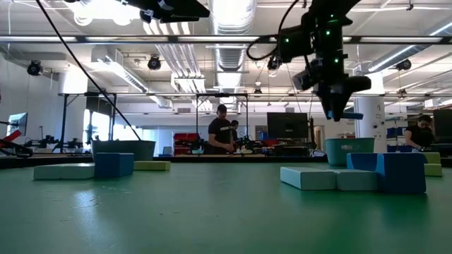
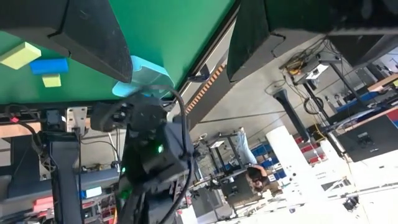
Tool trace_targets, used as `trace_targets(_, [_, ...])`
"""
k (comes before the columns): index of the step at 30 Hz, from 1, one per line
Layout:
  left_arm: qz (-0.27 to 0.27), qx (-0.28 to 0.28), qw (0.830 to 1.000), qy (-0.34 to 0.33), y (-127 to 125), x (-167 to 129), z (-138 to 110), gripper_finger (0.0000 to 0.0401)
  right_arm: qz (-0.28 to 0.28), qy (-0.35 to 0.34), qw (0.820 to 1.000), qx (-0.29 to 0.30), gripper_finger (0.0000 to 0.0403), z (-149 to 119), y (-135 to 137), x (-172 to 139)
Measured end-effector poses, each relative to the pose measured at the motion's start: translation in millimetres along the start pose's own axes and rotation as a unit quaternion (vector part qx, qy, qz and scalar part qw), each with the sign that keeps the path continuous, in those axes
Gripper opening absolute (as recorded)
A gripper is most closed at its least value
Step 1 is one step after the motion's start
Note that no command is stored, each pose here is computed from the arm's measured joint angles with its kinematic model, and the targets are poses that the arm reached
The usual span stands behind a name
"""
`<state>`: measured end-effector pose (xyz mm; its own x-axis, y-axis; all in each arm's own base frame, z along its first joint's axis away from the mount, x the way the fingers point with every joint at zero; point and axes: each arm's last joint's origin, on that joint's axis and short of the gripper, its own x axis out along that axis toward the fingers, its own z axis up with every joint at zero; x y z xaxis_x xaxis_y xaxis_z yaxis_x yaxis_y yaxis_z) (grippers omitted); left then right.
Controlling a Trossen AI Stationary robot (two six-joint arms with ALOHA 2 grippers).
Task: Sort & place blocks by color
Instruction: Put the blue block into the light blue bin
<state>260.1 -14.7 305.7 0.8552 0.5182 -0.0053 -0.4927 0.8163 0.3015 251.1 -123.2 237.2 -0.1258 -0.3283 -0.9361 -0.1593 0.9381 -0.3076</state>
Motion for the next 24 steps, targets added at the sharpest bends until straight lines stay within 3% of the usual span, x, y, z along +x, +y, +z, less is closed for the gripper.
trace_targets(3, [0.0, 0.001, 1.0, 0.001, -0.5, 0.4, -0.5, 0.0245, 0.009, 0.011, 0.993, -0.117, 0.0094, 1.9, 0.9, 7.1])
trace_targets(6, [0.0, -0.001, 1.0, 0.001, -0.6, 0.4, -0.5, 0.0245, 0.018, 0.019, 0.983, -0.18, 0.0094, 3.0, -0.1, 14.7])
trace_targets(11, [-0.001, -0.002, 1.0, 0.002, -1.1, 0.8, -1.0, 0.0245, 0.063, 0.009, 0.978, -0.2, 0.0094, -0.1, -7.0, 31.3])
trace_targets(24, [-0.001, -0.002, 1.0, 0.002, -1.3, 0.8, -1.1, 0.0245, 0.054, -0.011, 0.973, -0.226, 0.0094, -5.4, -10.3, 61.1])
